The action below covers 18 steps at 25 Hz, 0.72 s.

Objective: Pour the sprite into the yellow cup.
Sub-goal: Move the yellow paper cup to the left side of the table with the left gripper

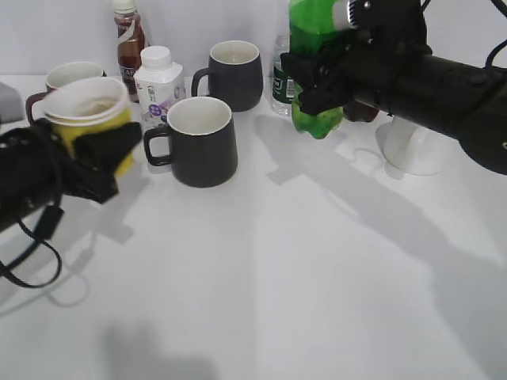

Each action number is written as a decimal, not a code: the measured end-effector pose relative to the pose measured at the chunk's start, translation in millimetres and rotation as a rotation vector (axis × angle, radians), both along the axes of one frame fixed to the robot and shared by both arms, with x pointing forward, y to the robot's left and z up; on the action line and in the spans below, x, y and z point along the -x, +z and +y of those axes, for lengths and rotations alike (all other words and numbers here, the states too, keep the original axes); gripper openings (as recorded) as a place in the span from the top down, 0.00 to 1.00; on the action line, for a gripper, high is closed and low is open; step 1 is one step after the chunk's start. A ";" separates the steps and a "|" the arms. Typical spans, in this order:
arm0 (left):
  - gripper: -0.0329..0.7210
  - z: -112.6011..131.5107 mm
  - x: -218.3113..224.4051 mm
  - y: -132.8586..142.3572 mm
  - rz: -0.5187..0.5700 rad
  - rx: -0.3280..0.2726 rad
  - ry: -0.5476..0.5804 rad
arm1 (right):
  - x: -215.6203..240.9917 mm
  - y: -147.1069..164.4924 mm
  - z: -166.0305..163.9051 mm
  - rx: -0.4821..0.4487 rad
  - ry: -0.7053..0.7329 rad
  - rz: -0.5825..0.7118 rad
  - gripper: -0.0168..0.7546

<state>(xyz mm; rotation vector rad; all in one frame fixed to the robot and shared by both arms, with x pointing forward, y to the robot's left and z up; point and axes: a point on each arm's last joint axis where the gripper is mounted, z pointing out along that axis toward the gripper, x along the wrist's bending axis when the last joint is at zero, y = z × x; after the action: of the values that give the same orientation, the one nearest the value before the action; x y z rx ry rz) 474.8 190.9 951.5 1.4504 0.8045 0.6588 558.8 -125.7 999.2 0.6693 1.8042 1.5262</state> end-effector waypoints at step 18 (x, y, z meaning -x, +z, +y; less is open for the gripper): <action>0.48 32.6 -47.3 -27.0 0.045 -0.060 0.184 | -9.7 -28.9 -1.4 -0.040 -0.073 0.129 0.42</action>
<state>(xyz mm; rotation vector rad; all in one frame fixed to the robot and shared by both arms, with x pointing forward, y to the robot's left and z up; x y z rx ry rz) 522.2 223.6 924.5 1.4602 0.9689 0.7976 568.5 -127.1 970.3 0.8612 1.8266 1.5045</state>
